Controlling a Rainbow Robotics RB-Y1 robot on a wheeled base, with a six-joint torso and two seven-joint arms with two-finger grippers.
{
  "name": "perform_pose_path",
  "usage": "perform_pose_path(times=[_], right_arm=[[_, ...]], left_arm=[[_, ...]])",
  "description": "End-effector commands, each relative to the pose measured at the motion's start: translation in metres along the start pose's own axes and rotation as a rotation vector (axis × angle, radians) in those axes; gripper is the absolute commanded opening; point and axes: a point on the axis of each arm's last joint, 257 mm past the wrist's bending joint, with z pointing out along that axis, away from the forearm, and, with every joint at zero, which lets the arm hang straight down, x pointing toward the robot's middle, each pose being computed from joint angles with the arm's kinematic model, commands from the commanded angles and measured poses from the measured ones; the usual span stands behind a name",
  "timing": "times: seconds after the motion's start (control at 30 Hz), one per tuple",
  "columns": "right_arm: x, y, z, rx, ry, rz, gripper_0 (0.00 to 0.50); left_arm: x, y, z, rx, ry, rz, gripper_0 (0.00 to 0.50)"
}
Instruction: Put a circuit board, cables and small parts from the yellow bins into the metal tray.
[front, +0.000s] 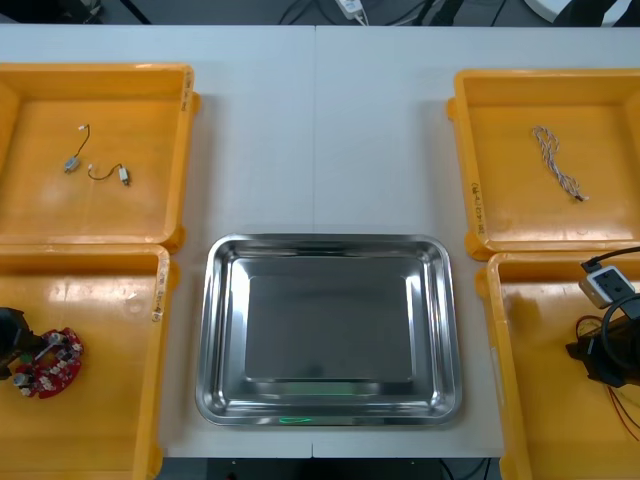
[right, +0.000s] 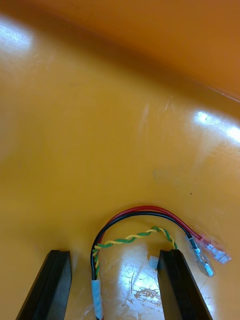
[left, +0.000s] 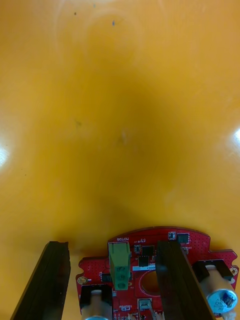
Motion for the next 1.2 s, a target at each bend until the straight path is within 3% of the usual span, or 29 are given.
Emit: perform_pose_path(times=[0.03,0.07,0.13,0.17,0.2,0.23,0.57,0.67,1.03,1.2], right_arm=[[0.032,0.023,0.018,-0.053,0.071,-0.005,0.414],[0.033,0.023,0.018,-0.054,0.074,-0.005,0.371],[0.035,0.023,0.017,-0.056,0.08,-0.005,0.183],[0.035,0.023,0.017,-0.055,0.081,-0.004,0.085],[0.036,0.023,0.017,-0.056,0.083,-0.003,0.032],[0.036,0.023,0.017,-0.055,0.082,-0.003,0.0],[0.034,0.023,0.017,-0.058,0.078,0.005,0.0],[0.024,0.019,0.011,-0.049,0.059,-0.004,0.0],[-0.014,-0.006,-0.035,-0.007,0.055,-0.012,0.0],[-0.036,-0.022,-0.058,0.016,0.039,-0.005,0.0]], left_arm=[[0.012,0.008,0.009,-0.013,0.01,0.005,0.5],[0.011,0.008,0.009,-0.013,0.008,0.005,0.5],[0.01,0.009,0.009,-0.016,0.007,0.004,0.5],[0.01,0.008,0.009,-0.016,0.004,0.01,0.361],[0.01,0.008,0.009,-0.017,0.003,0.014,0.152],[0.01,0.009,0.009,-0.017,0.004,0.015,0.005],[0.007,0.008,0.009,-0.015,-0.006,0.022,0.0],[0.007,0.009,0.009,-0.017,-0.006,0.019,0.0],[-0.003,0.005,-0.003,-0.012,-0.01,0.024,0.0],[-0.014,0.009,-0.026,-0.045,-0.004,0.039,0.0]])
